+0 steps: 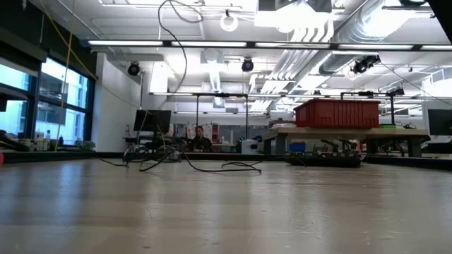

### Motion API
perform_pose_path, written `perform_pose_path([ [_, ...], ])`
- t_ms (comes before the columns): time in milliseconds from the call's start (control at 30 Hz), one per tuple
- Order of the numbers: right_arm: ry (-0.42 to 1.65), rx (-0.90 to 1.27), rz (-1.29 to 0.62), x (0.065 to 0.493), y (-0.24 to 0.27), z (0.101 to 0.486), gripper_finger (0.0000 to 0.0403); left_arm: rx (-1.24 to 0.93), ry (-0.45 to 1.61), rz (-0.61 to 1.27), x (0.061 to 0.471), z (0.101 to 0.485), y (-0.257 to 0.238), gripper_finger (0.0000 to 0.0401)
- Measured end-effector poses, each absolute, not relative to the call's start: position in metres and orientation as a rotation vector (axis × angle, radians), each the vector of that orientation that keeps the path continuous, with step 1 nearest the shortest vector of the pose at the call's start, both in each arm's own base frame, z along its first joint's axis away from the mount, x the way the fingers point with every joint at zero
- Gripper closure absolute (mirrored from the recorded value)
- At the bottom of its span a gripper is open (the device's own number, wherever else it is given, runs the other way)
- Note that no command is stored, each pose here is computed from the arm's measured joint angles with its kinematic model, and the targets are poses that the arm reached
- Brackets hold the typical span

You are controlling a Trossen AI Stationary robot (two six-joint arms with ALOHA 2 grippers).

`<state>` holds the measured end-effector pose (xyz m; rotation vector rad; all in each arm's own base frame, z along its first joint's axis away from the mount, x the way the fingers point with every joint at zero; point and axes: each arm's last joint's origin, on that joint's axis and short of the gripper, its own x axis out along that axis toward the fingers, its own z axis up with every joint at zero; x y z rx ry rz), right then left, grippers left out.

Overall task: Coil cords
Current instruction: Coil the black wire on the black spool

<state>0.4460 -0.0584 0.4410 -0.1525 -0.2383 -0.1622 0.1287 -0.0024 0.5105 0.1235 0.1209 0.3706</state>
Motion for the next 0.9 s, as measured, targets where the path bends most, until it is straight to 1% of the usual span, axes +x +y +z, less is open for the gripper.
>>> perform_pose_path([
  [233, -0.100, -0.094, -0.151, 0.4367, -0.0572, 0.4396, 0.0286, 0.115, 0.091, 0.364, 0.1230, 0.5136, -0.0026, 0.0400],
  [300, -0.072, -0.089, -0.150, 0.4364, -0.0570, 0.4374, 0.0268, 0.110, 0.077, 0.364, 0.1233, 0.5150, -0.0026, 0.0400],
  [400, -0.046, -0.040, -0.143, 0.4375, -0.0562, 0.4338, 0.0257, 0.100, 0.046, 0.365, 0.1249, 0.5181, -0.0028, 0.0400],
  [533, -0.036, -0.046, -0.135, 0.4377, -0.0544, 0.4329, 0.0255, 0.123, 0.050, 0.364, 0.1279, 0.5180, -0.0032, 0.0400],
  [633, -0.031, -0.066, -0.132, 0.4379, -0.0529, 0.4325, 0.0263, 0.125, 0.052, 0.364, 0.1289, 0.5178, -0.0034, 0.0400],
  [900, -0.006, -0.087, -0.153, 0.4380, -0.0526, 0.4303, 0.0326, 0.117, 0.051, 0.364, 0.1289, 0.5178, -0.0034, 0.0400],
])
